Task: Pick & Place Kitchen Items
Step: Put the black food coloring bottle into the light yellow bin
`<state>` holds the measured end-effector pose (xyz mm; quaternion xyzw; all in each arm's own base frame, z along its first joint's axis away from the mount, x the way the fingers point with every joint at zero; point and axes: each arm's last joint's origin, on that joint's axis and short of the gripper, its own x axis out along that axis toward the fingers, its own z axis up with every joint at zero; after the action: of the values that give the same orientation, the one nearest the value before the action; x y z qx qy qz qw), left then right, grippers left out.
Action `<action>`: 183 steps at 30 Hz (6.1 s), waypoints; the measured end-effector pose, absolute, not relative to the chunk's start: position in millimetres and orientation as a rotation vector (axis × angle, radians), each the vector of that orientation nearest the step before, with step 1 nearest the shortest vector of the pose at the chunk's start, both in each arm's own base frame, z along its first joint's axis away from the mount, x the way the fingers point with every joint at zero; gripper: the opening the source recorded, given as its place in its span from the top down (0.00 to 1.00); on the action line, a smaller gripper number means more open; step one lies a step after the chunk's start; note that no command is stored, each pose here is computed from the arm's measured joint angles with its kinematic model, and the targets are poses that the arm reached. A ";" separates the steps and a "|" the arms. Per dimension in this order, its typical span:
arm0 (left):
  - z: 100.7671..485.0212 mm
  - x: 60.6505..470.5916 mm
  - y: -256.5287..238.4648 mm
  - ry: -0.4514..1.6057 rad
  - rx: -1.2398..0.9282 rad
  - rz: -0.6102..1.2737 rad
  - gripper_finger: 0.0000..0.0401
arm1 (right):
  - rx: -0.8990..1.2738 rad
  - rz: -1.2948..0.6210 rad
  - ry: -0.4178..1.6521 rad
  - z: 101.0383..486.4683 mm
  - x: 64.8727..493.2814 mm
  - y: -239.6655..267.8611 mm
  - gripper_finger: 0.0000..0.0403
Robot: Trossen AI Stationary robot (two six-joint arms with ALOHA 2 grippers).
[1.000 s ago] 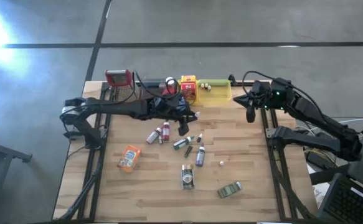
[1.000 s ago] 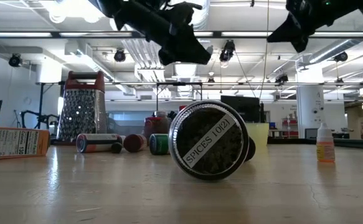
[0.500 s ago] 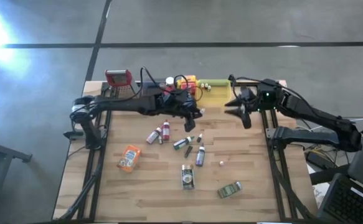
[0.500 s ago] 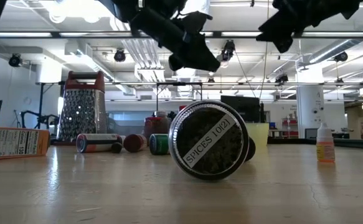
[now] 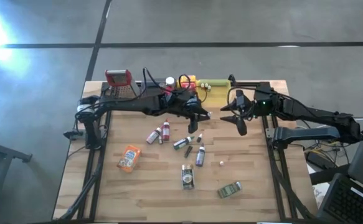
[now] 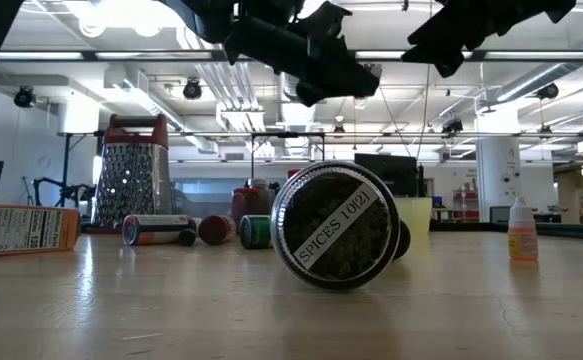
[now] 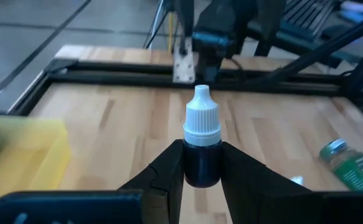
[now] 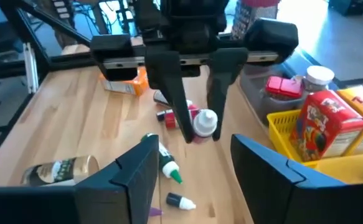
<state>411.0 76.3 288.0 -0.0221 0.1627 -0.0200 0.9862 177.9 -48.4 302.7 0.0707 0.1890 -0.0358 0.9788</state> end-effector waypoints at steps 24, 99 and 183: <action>298.1 414.4 75.1 0.211 0.014 -0.102 0.76 | 0.129 -0.062 0.332 296.2 207.0 -55.7 0.54; 294.9 308.2 62.7 0.234 -0.038 0.351 0.29 | 0.158 -0.390 0.479 221.8 227.8 -176.2 0.84; 284.3 226.5 48.7 0.065 0.074 0.372 0.29 | 0.289 -0.642 0.555 119.0 280.0 -244.0 0.76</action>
<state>226.5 48.7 284.3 0.0370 0.0323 0.1849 0.9815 280.0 -244.0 119.0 0.1399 0.2681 -0.3105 0.9012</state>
